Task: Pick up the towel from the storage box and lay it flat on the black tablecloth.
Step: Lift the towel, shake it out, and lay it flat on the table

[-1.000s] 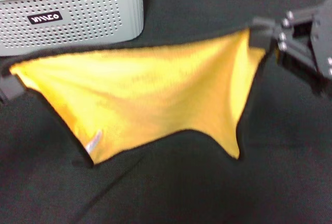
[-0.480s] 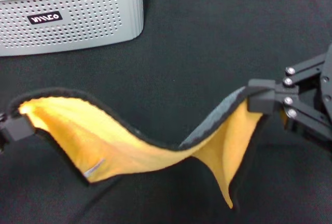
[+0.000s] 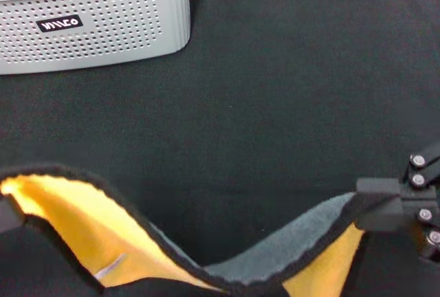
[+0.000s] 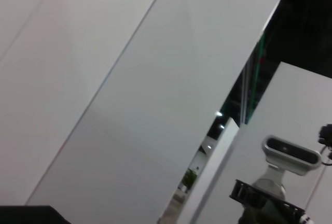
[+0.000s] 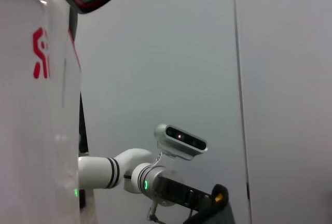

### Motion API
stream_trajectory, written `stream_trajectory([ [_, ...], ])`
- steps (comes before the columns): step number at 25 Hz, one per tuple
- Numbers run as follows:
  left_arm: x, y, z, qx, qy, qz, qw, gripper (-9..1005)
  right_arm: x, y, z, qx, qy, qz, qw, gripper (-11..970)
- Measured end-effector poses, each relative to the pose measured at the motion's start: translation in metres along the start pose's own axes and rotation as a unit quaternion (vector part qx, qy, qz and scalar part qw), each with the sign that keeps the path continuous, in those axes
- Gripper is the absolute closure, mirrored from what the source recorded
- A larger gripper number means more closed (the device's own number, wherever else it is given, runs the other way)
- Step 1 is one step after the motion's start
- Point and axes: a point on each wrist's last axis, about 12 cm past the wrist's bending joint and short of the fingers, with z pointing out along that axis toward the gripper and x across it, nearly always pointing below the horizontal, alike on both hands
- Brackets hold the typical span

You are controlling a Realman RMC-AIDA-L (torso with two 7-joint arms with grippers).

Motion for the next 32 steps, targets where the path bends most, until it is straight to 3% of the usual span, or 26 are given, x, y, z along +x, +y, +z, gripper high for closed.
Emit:
stream_trajectory([
  [3,-0.001,-0.001,0.001,0.007,0.009,-0.005,1.0,977,0.006,-0.002,-0.003,0.0,-0.002,0.019,1.0,944],
  [6,0.002,0.007,0.001,0.004,0.009,-0.019,1.0,977,0.022,-0.014,-0.009,0.019,-0.008,0.06,0.998,943],
  [12,0.003,0.047,0.016,0.01,0.001,-0.044,0.999,977,0.049,-0.045,-0.019,0.068,0.009,0.111,0.991,940],
  [15,0.002,0.072,0.032,0.016,0.003,-0.055,0.998,977,0.06,-0.062,-0.022,0.087,0.015,0.13,0.987,939],
  [19,0.0,0.094,0.053,0.03,0.015,-0.068,0.997,977,0.071,-0.084,-0.029,0.103,0.003,0.156,0.982,937],
  [25,-0.003,0.113,0.078,0.032,0.03,-0.064,0.997,977,0.085,-0.114,-0.034,0.121,0.01,0.18,0.976,935],
  [32,-0.002,0.125,0.089,0.004,0.027,-0.056,0.998,977,0.091,-0.145,-0.027,0.124,0.03,0.193,0.973,932],
])
